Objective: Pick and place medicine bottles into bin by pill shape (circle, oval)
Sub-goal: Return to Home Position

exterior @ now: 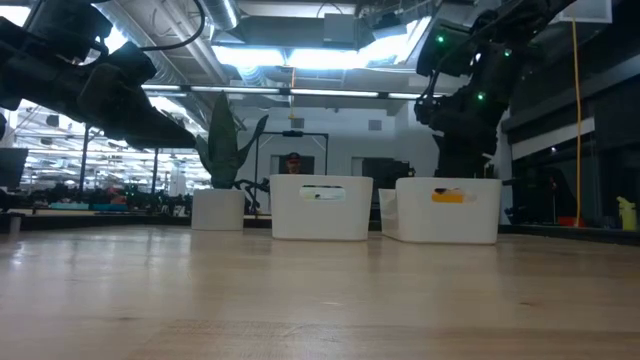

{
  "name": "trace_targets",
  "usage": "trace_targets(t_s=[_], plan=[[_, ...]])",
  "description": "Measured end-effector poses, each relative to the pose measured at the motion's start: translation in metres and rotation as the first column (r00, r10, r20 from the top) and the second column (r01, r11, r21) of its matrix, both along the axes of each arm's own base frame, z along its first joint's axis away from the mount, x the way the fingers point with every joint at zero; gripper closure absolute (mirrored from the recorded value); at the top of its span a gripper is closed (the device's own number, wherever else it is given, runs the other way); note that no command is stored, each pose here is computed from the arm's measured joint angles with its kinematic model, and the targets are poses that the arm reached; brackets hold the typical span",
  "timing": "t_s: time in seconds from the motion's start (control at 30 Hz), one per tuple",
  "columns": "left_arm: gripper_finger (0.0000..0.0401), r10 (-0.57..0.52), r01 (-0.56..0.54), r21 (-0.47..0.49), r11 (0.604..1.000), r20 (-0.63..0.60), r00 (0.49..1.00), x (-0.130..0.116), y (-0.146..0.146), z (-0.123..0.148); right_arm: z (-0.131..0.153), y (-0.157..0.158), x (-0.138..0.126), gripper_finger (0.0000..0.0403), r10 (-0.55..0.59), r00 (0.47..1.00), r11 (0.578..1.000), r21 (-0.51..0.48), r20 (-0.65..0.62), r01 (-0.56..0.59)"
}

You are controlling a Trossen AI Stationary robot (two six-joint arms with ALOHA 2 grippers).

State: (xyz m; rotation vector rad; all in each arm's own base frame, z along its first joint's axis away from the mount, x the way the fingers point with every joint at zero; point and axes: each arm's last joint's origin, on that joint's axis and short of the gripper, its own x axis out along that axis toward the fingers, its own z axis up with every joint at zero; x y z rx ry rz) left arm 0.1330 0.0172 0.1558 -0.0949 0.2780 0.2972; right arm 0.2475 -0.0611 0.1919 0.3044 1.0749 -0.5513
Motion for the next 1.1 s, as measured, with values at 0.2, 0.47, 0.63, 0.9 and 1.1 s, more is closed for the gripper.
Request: trace_targets(t_s=[0.2,0.47,0.63,0.9,1.1], plan=[[0.0246,0.0,0.0,0.0,1.0,0.0,1.0,0.0,0.0,0.0,0.027,-0.003,0.01,0.0073,0.081,0.997,0.996,-0.044,0.002,-0.081],[0.0246,0.0,0.0,0.0,1.0,0.0,1.0,0.0,0.0,0.0,0.072,-0.008,0.031,0.0073,0.087,0.979,0.993,-0.1,0.183,-0.07],[0.0246,0.0,0.0,0.0,1.0,0.0,1.0,0.0,0.0,0.0,0.09,-0.01,0.039,0.0073,0.094,0.955,0.99,-0.131,0.283,-0.058],[0.0246,0.0,0.0,0.0,1.0,0.0,1.0,0.0,0.0,0.0,0.103,-0.012,0.047,0.0073,0.101,0.916,0.986,-0.161,0.389,-0.041],[0.0246,0.001,-0.001,0.0,1.0,0.0,1.0,0.0,0.0,0.0,0.104,-0.012,0.048,0.0073,0.103,0.912,0.986,-0.164,0.397,-0.04]])
